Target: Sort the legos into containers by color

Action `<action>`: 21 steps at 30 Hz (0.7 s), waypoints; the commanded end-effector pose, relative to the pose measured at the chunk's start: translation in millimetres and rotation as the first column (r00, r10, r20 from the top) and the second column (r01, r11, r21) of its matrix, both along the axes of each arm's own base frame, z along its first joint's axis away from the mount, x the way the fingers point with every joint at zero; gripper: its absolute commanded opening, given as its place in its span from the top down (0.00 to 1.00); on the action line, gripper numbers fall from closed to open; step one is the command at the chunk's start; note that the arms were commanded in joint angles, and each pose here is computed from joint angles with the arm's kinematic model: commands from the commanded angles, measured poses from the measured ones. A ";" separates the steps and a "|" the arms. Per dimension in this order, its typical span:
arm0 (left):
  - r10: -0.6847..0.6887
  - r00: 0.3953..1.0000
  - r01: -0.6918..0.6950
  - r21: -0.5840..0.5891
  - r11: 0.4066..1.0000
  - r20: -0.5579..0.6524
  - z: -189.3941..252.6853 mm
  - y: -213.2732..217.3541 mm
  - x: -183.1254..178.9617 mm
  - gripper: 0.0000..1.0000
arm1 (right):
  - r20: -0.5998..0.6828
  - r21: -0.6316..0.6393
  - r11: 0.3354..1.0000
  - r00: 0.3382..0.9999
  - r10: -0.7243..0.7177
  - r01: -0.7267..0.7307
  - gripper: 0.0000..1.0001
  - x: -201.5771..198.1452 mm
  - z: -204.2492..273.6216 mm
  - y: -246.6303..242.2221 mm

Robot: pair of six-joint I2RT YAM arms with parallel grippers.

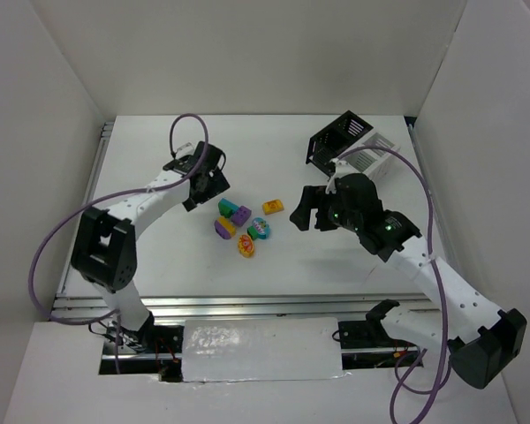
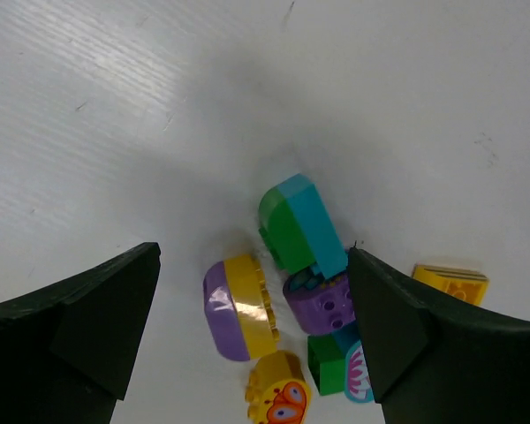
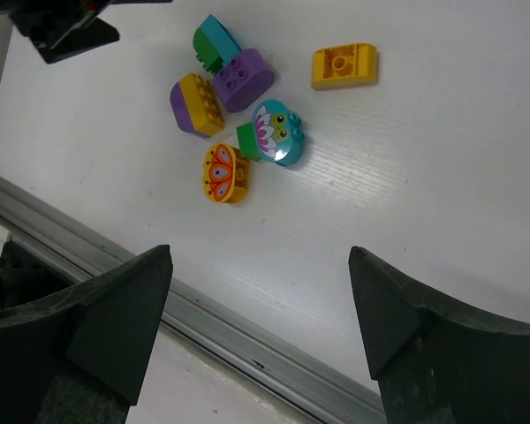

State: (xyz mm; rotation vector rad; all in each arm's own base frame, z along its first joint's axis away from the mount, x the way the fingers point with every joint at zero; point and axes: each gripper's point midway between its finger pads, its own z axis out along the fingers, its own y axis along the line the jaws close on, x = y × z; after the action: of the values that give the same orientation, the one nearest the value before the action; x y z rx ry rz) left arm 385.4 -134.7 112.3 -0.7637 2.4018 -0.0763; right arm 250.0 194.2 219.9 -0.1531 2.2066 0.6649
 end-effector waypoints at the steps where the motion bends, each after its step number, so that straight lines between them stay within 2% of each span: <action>1: 0.114 0.993 -0.113 0.040 0.993 -0.024 -8.6 -2.9 10.1 0.00 | 0.038 0.030 0.999 0.999 0.010 -0.012 0.12 -4.6 10.3 1.8; 15: 0.106 0.989 -0.104 0.030 0.994 -0.102 -62.2 -28.9 43.1 0.01 | 0.067 0.037 0.998 0.997 0.046 -0.049 0.12 -25.1 20.2 -4.0; 21: 0.125 0.985 -0.121 0.039 0.992 -0.123 -78.4 -27.6 39.0 0.04 | 0.054 0.031 0.998 0.997 0.053 -0.054 0.12 -25.6 13.4 -3.2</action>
State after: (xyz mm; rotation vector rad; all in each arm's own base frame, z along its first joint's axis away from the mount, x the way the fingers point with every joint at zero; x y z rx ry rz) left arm 420.2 -159.7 32.7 -0.8930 2.4874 0.0780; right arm 227.2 188.8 233.7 -0.1817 2.1527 0.7118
